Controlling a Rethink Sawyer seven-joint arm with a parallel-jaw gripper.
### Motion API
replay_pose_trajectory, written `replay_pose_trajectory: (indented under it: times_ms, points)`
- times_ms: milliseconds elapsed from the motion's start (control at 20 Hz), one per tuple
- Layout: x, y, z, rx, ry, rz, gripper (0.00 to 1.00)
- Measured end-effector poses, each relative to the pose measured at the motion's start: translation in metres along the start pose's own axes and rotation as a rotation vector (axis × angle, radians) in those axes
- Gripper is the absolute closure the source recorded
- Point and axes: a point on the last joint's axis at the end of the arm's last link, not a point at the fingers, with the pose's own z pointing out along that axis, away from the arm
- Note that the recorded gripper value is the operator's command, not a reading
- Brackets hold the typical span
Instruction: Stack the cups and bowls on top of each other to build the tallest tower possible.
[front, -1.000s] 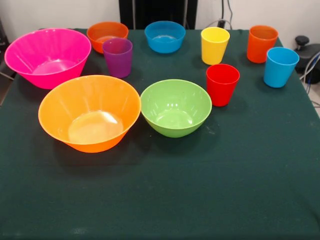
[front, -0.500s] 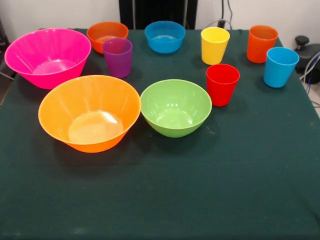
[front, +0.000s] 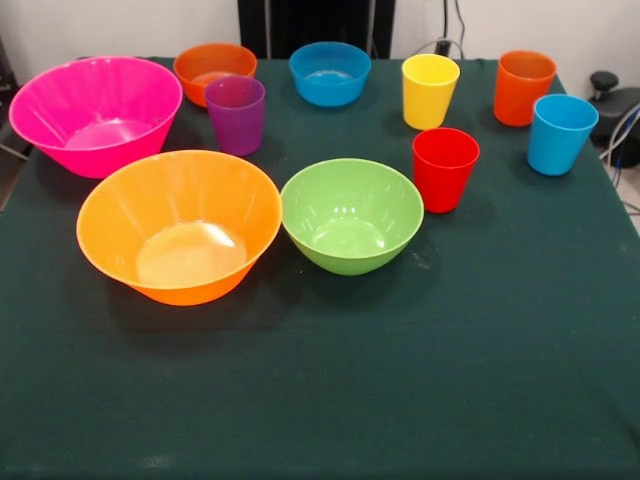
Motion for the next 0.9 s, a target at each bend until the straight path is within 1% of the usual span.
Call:
replay_pose_trajectory:
  times_ms: [100, 250, 450, 550, 650, 900]
  points:
    - [0.000, -0.002, 0.007, 0.003, -0.012, 0.004, 0.00]
    - [0.001, -0.006, 0.017, 0.006, -0.017, 0.010, 0.00]
    - [0.005, -0.006, 0.019, 0.006, -0.013, 0.012, 0.00]
    - [0.005, -0.006, 0.015, 0.005, -0.010, 0.013, 0.00]
    - [0.009, -0.007, 0.006, 0.004, 0.005, 0.016, 0.00]
    - [0.022, -0.009, -0.021, -0.005, 0.072, 0.029, 0.00]
